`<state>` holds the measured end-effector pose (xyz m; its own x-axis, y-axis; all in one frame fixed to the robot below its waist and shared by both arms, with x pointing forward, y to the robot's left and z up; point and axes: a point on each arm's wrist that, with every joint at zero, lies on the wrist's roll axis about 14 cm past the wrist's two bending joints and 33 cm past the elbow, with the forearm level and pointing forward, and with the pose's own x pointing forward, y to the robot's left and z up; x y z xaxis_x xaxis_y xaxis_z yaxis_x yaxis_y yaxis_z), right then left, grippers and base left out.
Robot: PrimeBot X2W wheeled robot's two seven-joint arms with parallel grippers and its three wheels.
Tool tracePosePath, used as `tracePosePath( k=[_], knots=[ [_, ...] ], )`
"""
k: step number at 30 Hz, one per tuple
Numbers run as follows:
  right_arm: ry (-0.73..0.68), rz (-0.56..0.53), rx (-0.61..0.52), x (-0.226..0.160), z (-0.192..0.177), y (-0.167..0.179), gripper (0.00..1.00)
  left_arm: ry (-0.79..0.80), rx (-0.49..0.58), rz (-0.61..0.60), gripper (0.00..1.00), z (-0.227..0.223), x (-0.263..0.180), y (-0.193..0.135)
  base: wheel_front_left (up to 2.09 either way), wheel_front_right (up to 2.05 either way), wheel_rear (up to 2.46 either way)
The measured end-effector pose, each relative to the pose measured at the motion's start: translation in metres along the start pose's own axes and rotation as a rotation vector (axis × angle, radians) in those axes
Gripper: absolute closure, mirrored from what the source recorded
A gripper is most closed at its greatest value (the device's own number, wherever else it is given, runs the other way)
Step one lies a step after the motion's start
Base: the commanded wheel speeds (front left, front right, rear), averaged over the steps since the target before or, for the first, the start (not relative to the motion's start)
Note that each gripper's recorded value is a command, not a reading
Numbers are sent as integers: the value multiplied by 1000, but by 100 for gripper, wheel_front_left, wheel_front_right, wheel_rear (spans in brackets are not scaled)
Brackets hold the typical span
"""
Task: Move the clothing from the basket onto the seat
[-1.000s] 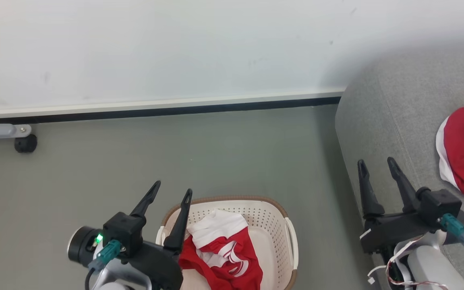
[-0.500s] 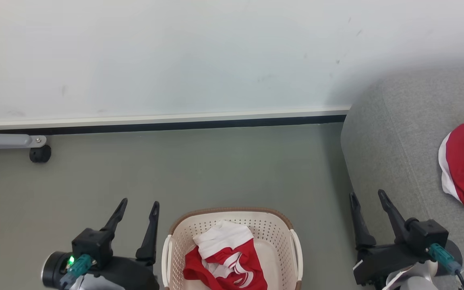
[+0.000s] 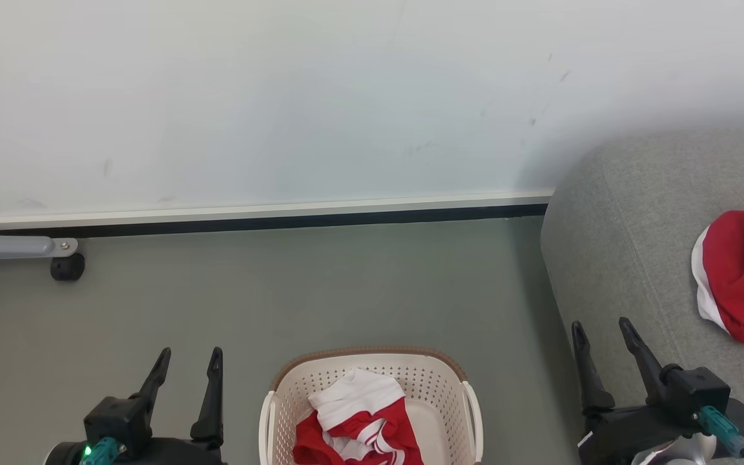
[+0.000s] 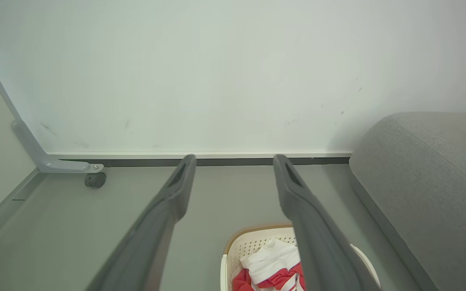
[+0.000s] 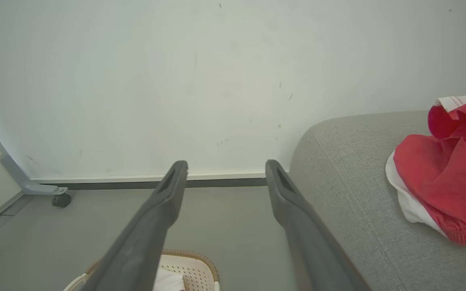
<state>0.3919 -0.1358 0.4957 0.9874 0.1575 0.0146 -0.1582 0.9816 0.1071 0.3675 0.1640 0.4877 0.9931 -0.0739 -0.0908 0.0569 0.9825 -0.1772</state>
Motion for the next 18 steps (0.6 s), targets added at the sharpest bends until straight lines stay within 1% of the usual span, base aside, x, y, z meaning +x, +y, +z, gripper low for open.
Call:
tracePosePath(
  k=[18],
  knots=[
    [-6, -14, -11, -2, 10, -5, 0, -13, -10, 12, 0, 2, 0, -1, 0, 0, 0]
  ],
)
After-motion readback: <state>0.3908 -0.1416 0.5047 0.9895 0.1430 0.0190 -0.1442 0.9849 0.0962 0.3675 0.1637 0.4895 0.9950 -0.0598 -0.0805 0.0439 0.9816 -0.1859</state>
